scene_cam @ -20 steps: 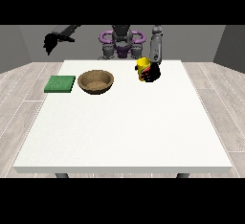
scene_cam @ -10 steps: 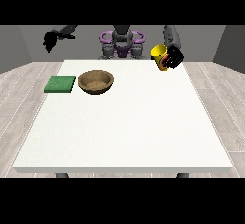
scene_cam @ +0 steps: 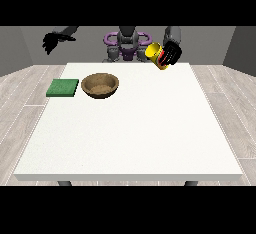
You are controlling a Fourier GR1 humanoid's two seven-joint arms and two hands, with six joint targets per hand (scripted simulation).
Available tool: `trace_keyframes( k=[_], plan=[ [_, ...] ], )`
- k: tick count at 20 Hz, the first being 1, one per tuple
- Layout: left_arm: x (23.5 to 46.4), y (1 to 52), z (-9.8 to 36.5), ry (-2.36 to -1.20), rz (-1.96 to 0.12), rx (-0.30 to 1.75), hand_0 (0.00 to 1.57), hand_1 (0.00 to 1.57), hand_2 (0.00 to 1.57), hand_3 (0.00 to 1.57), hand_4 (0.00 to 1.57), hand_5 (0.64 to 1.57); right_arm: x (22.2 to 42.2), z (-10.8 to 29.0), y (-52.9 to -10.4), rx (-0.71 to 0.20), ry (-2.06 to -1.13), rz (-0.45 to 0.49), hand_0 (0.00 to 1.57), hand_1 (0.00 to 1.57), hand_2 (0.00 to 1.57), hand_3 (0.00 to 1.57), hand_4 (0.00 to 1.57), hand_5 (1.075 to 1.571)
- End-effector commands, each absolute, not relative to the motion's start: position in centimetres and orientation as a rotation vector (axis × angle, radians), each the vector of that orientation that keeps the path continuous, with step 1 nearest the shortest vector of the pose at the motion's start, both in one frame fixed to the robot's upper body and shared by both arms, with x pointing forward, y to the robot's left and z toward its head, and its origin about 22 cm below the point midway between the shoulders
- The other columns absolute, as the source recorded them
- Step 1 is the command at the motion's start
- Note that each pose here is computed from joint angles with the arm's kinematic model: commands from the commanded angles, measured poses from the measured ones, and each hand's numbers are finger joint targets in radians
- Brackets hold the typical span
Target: Pick the cup and pour the ball into the bowl, then pick the bowl and place it on the pad
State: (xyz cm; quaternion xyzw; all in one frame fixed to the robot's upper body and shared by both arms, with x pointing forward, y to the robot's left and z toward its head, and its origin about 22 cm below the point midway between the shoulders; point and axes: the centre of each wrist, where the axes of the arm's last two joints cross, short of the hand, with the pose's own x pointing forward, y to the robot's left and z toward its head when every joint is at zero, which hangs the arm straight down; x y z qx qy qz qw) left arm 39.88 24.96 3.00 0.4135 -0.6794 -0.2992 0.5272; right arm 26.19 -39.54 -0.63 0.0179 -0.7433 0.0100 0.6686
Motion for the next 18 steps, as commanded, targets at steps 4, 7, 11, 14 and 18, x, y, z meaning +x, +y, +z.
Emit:
trace_keyframes(
  k=[4,7,11,14,18],
  plan=[
    [41.7,19.4,5.5,-1.570,-0.916,1.238,1.52,1.52,1.57,1.57,1.57,1.211,26.6,-0.4,-40.3,0.057,-1.671,0.058,0.00,0.00,0.00,0.00,0.00,1.570],
    [41.6,17.2,5.3,-1.526,-1.094,1.352,1.55,1.55,1.57,1.57,1.57,1.203,26.1,-0.6,-41.6,0.049,-1.627,0.027,0.00,0.00,0.00,0.00,0.00,1.570],
    [41.0,11.9,5.3,-1.518,-1.320,1.445,1.51,1.51,1.57,1.57,1.41,1.378,26.0,-2.3,-40.2,0.043,-1.604,0.020,0.00,0.00,0.00,0.00,0.00,1.571],
    [40.0,9.3,4.0,-1.477,-1.540,1.469,1.48,1.48,1.57,1.57,1.57,1.204,26.8,0.0,-42.5,0.056,-1.641,0.024,0.00,0.00,0.00,0.00,0.00,1.571],
    [40.1,7.4,4.7,-1.380,-1.799,1.647,1.51,1.51,1.57,1.57,1.57,1.042,27.1,-1.5,-40.4,0.087,-1.637,0.036,0.00,0.00,0.00,0.00,0.00,1.570]
  ],
)
